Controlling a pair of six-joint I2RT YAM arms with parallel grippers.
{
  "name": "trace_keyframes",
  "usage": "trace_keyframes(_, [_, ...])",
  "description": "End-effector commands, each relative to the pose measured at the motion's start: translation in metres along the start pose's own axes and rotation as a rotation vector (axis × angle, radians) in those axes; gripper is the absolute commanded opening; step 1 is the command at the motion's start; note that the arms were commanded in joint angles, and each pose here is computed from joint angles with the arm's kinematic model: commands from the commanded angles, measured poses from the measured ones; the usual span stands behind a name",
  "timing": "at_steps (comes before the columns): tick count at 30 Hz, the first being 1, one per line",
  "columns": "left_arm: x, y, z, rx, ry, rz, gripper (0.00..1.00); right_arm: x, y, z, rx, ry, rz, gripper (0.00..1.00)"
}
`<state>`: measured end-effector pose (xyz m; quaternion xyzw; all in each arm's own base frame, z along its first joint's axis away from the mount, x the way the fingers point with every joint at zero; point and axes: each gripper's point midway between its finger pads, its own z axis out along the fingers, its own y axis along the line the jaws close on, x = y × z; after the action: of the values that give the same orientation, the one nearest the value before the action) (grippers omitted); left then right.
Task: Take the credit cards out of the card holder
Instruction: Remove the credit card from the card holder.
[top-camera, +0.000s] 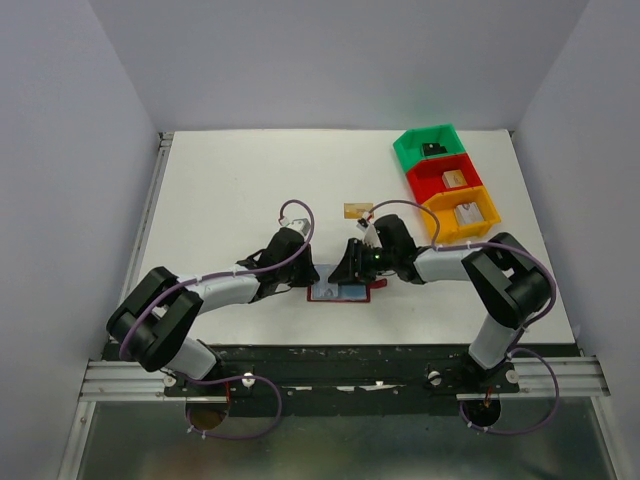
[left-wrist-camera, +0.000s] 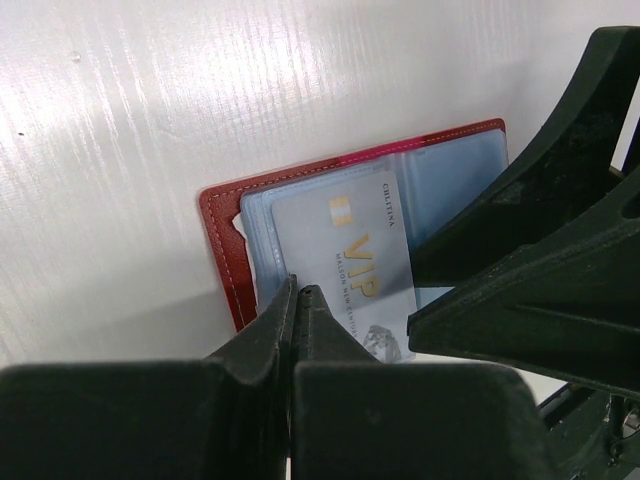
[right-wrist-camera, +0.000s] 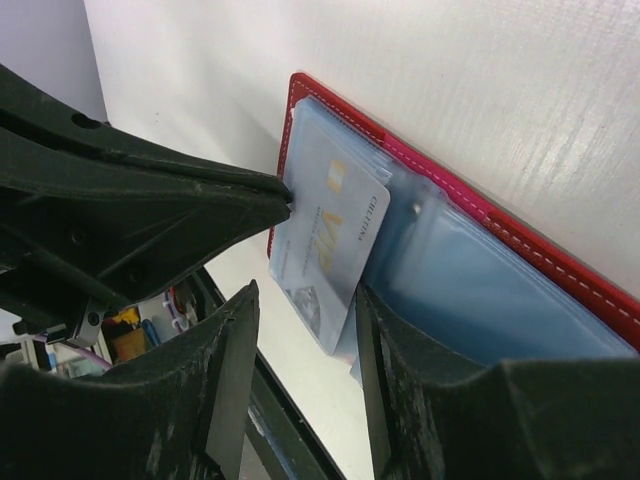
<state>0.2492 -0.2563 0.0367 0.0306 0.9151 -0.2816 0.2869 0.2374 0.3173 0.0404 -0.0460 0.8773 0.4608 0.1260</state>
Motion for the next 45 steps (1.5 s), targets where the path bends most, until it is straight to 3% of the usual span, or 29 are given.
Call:
trace_keyframes(1, [0.002,0.003,0.003,-0.021,0.011,0.0,0.0,0.001,0.01,0.001,-0.074,0.0,-0.004,0.5])
trace_keyframes(19, [-0.017,0.002,-0.019,-0.037,-0.083,0.007,0.0,-0.002,0.003,0.004,-0.086,0.006,0.029,0.52])
trace_keyframes(29, [-0.004,0.019,-0.01,-0.124,-0.027,-0.012,0.0,-0.003,0.006,0.005,-0.106,0.006,0.026,0.52])
trace_keyframes(45, [0.01,0.017,-0.003,-0.094,0.025,-0.021,0.0,-0.006,0.017,0.008,-0.177,0.003,0.057,0.52])
